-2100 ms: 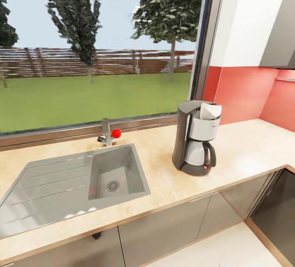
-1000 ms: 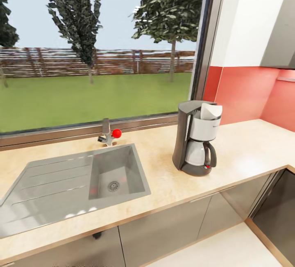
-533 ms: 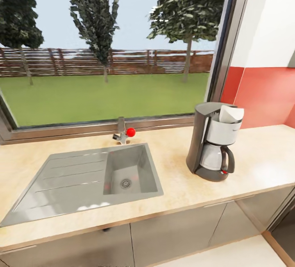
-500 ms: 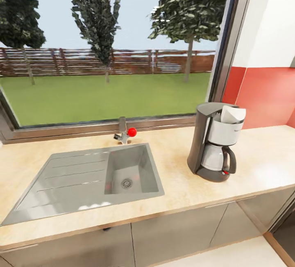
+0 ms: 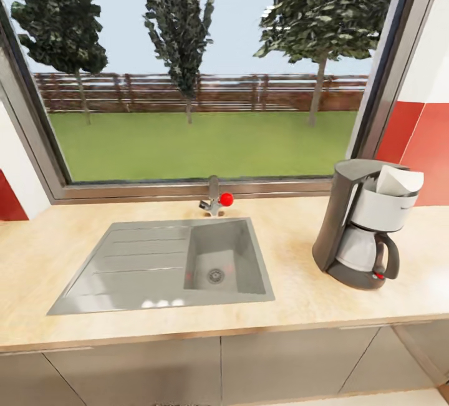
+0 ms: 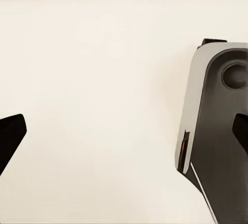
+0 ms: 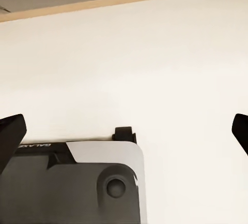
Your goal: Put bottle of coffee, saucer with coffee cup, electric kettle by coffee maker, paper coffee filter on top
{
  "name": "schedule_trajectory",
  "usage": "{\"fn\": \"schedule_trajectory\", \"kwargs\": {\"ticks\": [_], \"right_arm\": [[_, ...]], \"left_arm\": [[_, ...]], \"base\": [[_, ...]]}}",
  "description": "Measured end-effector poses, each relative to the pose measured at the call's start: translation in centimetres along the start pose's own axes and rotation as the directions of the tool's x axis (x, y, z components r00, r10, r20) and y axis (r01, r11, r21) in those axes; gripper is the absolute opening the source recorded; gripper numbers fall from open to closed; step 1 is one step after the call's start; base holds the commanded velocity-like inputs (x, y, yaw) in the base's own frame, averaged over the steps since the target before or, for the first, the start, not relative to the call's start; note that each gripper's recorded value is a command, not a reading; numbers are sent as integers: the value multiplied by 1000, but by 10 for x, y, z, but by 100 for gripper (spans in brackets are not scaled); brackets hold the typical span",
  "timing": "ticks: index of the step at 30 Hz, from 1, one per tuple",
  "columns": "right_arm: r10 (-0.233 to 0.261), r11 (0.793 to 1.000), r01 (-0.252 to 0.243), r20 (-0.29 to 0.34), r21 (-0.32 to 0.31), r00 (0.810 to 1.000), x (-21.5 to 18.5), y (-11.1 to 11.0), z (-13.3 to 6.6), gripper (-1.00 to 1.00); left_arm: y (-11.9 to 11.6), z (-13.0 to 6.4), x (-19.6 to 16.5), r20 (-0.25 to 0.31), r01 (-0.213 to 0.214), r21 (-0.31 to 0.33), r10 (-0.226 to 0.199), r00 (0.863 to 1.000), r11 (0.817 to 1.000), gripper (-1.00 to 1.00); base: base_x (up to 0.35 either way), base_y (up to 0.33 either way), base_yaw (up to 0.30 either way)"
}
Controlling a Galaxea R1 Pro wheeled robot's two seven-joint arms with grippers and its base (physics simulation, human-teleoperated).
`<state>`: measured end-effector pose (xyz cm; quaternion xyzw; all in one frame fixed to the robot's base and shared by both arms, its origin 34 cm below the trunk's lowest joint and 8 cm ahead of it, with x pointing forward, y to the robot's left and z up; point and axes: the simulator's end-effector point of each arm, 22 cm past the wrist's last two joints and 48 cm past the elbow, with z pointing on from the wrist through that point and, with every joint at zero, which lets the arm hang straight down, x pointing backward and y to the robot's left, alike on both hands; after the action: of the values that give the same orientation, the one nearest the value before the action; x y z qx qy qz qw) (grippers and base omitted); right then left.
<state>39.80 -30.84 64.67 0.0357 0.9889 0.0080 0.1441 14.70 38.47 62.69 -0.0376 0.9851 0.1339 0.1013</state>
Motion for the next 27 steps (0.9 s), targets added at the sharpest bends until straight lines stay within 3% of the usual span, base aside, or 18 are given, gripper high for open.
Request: {"fn": "schedule_trajectory", "kwargs": {"ticks": [7,12,15,18,23,27], "right_arm": [[-1,1000,1,-7,0,1000,3,0,1,100],[-4,1000,4,-19,9,1000,9,-6,1,100],[-10,1000,11,-51,15,999,32,-11,1,100],[-44,999,45,-83,16,996,53,-14,0,100],[-154,988,157,-133,7,979,85,-16,-2,100],[-174,984,177,-146,6,974,92,-18,-2,100]], "left_arm": [[0,0,1,-4,0,0,0,1000,1000,100],[0,0,2,-9,-1,-1,1,1000,1000,100],[0,0,4,-12,-2,-1,2,1000,1000,100],[1,0,4,-15,-3,-2,3,1000,1000,100],[2,0,6,-19,-4,-3,4,1000,1000,100],[5,0,7,-24,-8,-7,8,1000,1000,100]], "base": [[-7,19,272],[-60,211,268],[-70,282,266],[-47,293,265],[-9,301,257],[-1,307,244]]}}
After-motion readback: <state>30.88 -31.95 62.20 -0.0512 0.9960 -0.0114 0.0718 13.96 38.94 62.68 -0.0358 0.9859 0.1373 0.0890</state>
